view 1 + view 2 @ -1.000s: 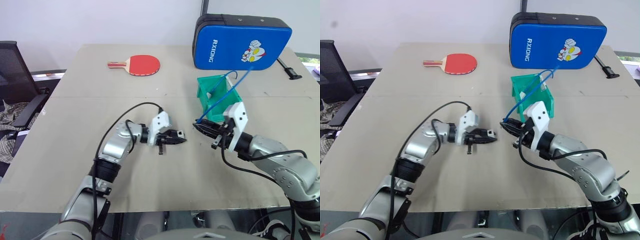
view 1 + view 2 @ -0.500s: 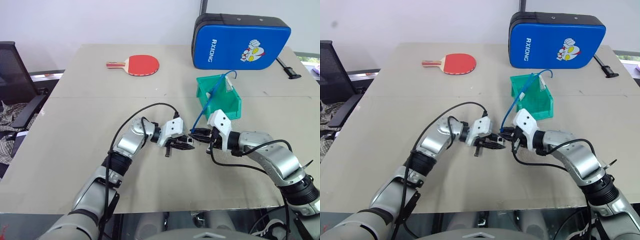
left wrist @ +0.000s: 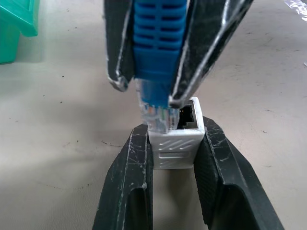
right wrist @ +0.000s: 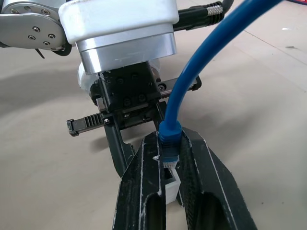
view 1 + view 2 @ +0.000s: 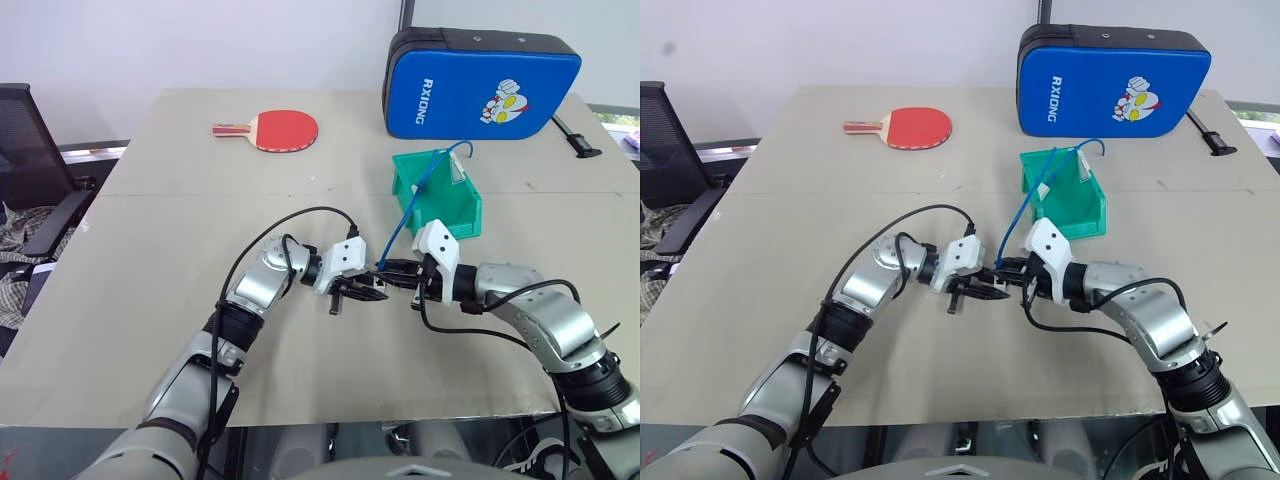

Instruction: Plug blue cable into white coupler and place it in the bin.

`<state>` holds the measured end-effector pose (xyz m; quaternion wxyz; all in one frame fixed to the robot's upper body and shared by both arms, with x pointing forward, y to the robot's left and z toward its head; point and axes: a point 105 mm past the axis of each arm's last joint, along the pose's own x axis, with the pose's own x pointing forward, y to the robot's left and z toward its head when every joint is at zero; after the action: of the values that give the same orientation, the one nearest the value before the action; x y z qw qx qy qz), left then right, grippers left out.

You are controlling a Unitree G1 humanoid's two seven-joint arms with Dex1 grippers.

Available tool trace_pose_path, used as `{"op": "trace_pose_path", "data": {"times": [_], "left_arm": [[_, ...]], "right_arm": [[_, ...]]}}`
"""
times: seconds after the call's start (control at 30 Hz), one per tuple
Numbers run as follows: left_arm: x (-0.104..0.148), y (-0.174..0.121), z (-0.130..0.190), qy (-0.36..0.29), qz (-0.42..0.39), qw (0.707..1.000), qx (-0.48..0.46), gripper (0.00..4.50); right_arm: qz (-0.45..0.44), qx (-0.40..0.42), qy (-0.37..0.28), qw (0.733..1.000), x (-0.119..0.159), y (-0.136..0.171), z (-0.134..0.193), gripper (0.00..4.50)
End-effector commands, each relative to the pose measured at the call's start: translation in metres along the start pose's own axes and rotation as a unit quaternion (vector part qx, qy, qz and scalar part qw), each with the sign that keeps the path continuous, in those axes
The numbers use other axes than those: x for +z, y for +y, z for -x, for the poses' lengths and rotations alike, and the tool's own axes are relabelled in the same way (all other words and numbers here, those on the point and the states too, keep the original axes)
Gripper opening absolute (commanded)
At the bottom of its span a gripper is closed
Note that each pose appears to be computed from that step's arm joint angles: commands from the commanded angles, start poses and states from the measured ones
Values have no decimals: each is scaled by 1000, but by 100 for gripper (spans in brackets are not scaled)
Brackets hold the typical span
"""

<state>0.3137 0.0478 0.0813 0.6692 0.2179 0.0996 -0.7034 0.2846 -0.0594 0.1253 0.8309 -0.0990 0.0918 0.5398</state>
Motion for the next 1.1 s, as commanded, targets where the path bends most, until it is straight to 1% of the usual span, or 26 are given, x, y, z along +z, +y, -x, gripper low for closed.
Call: {"op": "trace_pose_path", "data": {"times": [0.03, 0.27, 0.4, 0.6, 0.8, 0.97, 1.1], "left_arm": [[5, 4, 4, 7, -18, 1000, 4, 57], [4, 3, 5, 7, -18, 1000, 3, 57], [5, 3, 4, 6, -18, 1000, 2, 57], [6, 0, 4, 4, -23, 1000, -1, 57], [7, -1, 5, 3, -27, 1000, -2, 57], [7, -2, 5, 2, -27, 1000, 0, 57], [7, -2, 6, 4, -28, 1000, 2, 57]], "right_arm": [[22, 4, -3, 1000, 6, 4, 6, 0], [17, 7, 11, 1000, -2, 7, 8, 0], [21, 23, 24, 999, -7, 13, 3, 0], [39, 32, 57, 997, -23, 8, -5, 0], [61, 48, 92, 993, -40, 1, -2, 0], [63, 71, 111, 989, -49, 4, 1, 0], [70, 85, 139, 984, -60, 6, 3, 0]]}}
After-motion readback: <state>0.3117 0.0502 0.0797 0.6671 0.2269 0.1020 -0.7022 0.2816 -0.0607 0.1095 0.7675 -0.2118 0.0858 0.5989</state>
